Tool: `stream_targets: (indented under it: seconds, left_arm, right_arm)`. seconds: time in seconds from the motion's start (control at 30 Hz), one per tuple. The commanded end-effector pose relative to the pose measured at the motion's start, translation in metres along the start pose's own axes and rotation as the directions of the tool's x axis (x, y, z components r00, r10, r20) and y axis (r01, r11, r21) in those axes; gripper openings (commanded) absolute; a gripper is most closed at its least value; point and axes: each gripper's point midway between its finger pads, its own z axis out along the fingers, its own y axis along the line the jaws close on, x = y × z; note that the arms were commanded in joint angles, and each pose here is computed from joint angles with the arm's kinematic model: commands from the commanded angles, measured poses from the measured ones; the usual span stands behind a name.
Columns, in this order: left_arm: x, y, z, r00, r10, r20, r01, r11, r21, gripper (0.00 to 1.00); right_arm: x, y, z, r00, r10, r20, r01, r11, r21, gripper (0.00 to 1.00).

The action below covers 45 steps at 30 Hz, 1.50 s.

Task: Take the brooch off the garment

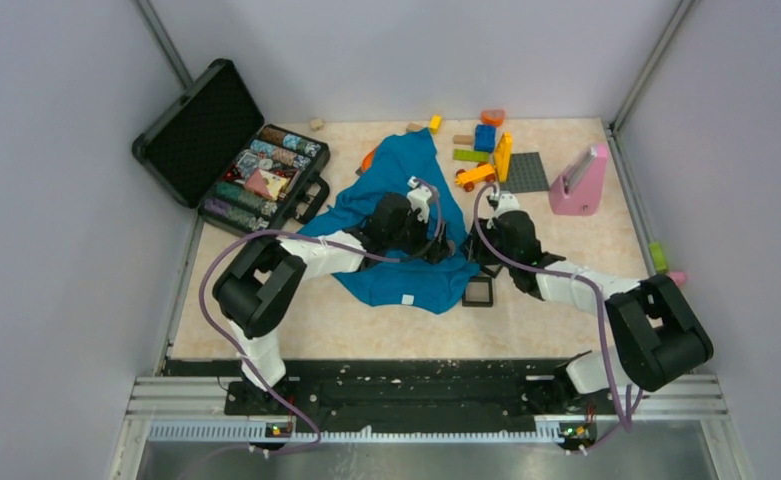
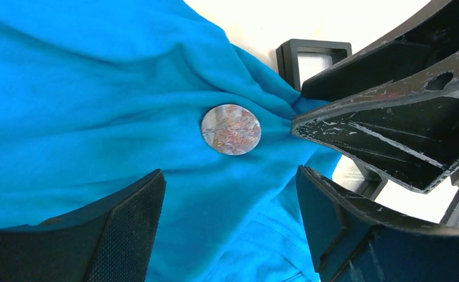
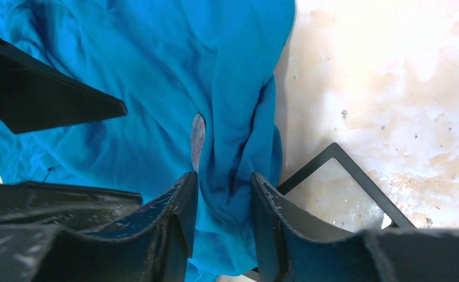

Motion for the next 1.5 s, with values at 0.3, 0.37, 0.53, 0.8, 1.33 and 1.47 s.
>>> stream_targets:
  seconds: [0.3, 0.37, 0.53, 0.8, 1.33, 1.47]
  left_arm:
    - [-0.013, -0.003, 0.015, 0.994, 0.095, 0.044, -0.094, 0.995, -0.037, 0.85]
    - [-0.012, -0.002, 0.017, 0.994, 0.102, 0.034, -0.100, 0.994, -0.045, 0.84]
    - [-0.015, -0.003, 0.014, 0.998, 0.060, 0.033, -0.058, 0.997, -0.059, 0.83]
    - [-0.023, -0.029, -0.004, 0.992, -0.056, 0.110, 0.046, 0.995, 0.093, 0.86]
    - [-0.019, -0.014, 0.001, 0.991, -0.113, 0.065, 0.109, 0.992, 0.071, 0.59]
    - [-0.018, -0.004, 0.000, 0.990, -0.132, 0.054, 0.132, 0.991, 0.016, 0.39]
  right_arm:
    - [-0.012, 0.009, 0.007, 0.998, 0.005, 0.070, -0.001, 0.998, -0.063, 0.00]
    - [-0.023, 0.025, -0.003, 0.991, 0.013, 0.135, 0.008, 0.988, -0.151, 0.00]
    - [-0.039, 0.036, -0.028, 0.964, 0.036, 0.262, 0.023, 0.975, -0.219, 0.00]
    - [-0.043, 0.040, -0.040, 0.952, 0.034, 0.303, 0.044, 0.968, -0.246, 0.00]
    - [-0.038, 0.062, -0.042, 0.958, 0.026, 0.284, 0.084, 0.926, -0.367, 0.00]
    - [-0.039, 0.057, -0.039, 0.958, 0.023, 0.285, 0.078, 0.938, -0.338, 0.00]
